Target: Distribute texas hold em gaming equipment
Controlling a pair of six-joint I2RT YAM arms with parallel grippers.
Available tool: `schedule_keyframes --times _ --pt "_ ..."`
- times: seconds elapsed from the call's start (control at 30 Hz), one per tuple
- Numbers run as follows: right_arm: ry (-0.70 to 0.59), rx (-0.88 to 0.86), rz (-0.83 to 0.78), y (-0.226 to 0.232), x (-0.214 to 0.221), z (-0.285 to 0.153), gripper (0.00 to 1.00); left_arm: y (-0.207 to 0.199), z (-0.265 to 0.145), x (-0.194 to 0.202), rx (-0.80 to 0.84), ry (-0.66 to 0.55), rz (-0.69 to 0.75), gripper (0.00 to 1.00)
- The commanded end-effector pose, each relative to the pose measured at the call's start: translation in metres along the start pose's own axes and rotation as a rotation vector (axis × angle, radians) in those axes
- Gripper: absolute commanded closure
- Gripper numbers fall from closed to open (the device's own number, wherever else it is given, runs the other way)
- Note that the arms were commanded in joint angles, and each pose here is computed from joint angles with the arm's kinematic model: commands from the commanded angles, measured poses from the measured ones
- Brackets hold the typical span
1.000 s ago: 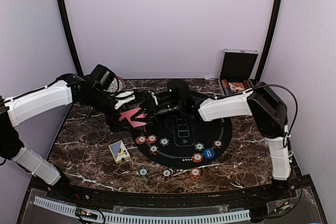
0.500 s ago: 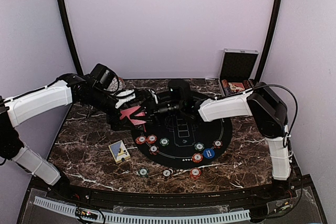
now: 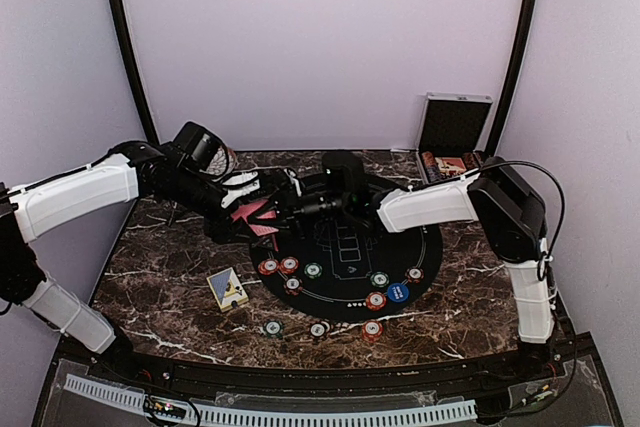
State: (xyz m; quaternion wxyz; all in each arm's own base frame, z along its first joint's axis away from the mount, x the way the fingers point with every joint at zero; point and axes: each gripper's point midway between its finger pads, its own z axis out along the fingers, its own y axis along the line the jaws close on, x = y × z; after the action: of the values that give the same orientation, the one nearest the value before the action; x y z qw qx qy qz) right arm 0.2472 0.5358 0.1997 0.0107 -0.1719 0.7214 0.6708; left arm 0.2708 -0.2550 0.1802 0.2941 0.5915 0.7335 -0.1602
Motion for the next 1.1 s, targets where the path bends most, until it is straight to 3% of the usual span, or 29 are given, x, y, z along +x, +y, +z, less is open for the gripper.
schedule_keyframes --times 0.0,0.07,0.27,0.33,0.4,0.43,0.5,0.63,0.83,1.07 --pt "0.022 -0.014 0.011 -0.006 0.005 0.003 0.74 0.004 -0.002 -0.004 -0.030 -0.011 0.038 0.66" --pt "0.020 -0.009 0.016 -0.009 0.004 0.002 0.71 0.003 -0.001 -0.004 -0.026 -0.010 0.039 0.72" --pt "0.015 0.005 0.022 -0.015 0.003 -0.001 0.74 0.001 -0.001 -0.003 -0.013 -0.001 0.030 0.72" --pt "0.004 0.010 0.022 -0.015 0.001 -0.003 0.79 -0.001 0.000 0.000 -0.003 0.012 0.024 0.61" --pt "-0.001 0.007 0.018 -0.013 0.000 -0.004 0.85 -0.003 0.001 0.003 0.008 0.025 0.017 0.43" --pt "0.000 0.003 0.014 -0.011 0.000 -0.004 0.87 -0.004 0.001 0.004 0.013 0.028 0.015 0.27" --pt "0.002 -0.006 0.009 -0.008 0.000 -0.003 0.91 -0.006 0.002 0.006 0.015 0.033 0.017 0.12" --pt "0.019 -0.020 0.001 -0.004 0.004 0.002 0.94 -0.004 0.006 0.005 0.003 0.039 0.022 0.02" --pt "0.029 -0.022 0.001 -0.003 0.007 0.002 0.95 -0.005 0.013 0.009 0.025 0.059 0.015 0.02" --pt "0.033 -0.016 0.015 -0.010 0.008 0.004 0.96 -0.013 0.015 0.014 0.057 0.072 0.010 0.15"
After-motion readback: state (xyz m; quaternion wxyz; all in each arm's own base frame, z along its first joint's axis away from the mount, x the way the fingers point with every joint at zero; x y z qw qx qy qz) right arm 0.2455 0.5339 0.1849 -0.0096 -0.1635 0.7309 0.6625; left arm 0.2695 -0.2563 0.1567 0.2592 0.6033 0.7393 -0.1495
